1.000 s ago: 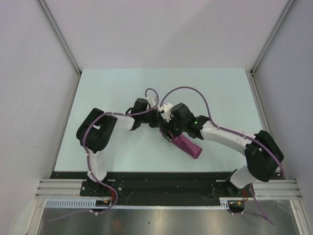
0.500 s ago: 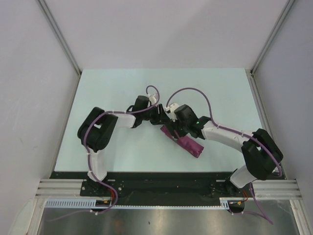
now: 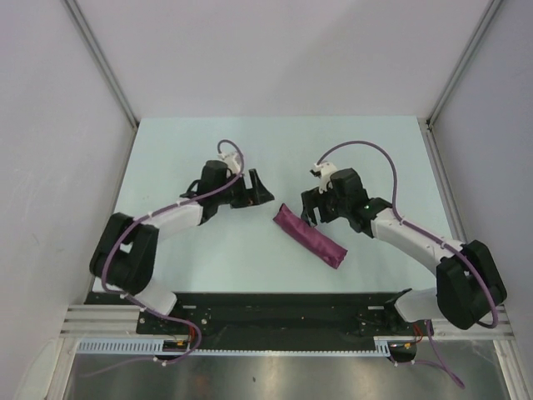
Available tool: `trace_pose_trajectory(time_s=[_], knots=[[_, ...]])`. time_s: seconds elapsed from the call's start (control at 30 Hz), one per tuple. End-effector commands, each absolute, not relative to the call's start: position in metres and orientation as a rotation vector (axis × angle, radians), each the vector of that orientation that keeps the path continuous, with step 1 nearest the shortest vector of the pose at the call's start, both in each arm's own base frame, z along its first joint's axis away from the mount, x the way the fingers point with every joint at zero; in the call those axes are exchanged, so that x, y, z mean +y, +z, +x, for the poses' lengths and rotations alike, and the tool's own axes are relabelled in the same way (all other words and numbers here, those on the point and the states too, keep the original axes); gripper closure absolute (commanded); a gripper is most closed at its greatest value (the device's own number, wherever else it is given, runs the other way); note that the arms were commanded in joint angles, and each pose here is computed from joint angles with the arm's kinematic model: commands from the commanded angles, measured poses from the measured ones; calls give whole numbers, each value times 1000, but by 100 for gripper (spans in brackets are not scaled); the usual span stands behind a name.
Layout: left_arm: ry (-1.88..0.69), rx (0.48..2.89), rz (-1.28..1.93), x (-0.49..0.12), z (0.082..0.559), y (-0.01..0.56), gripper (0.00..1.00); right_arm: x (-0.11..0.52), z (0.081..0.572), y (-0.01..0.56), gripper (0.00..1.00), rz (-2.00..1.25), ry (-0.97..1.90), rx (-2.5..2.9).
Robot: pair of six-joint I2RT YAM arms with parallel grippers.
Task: Fold the napkin, place the utensils inside, and roll it up
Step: Roll the napkin at the center of the board, then reset both arms
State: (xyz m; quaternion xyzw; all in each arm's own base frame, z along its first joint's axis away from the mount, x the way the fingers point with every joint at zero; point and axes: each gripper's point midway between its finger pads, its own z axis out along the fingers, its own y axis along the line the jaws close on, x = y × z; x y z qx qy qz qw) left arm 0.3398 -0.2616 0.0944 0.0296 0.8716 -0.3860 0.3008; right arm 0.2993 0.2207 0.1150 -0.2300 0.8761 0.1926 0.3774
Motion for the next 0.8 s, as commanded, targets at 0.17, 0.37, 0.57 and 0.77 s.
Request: trace_pose_trajectory(time_s=[0.17, 0.37, 0.57, 0.77], knots=[[-649, 2033, -78, -138, 347, 168, 0, 192, 314, 152, 16, -320, 588, 2118], [-566, 1862, -68, -106, 308, 215, 0, 155, 320, 157, 15, -165, 528, 2060], [-469, 1901, -86, -89, 288, 221, 0, 140, 321, 174, 15, -127, 469, 1960], [-448, 1889, -65, -86, 283, 229, 0, 139, 321, 177, 15, -132, 465, 1943]])
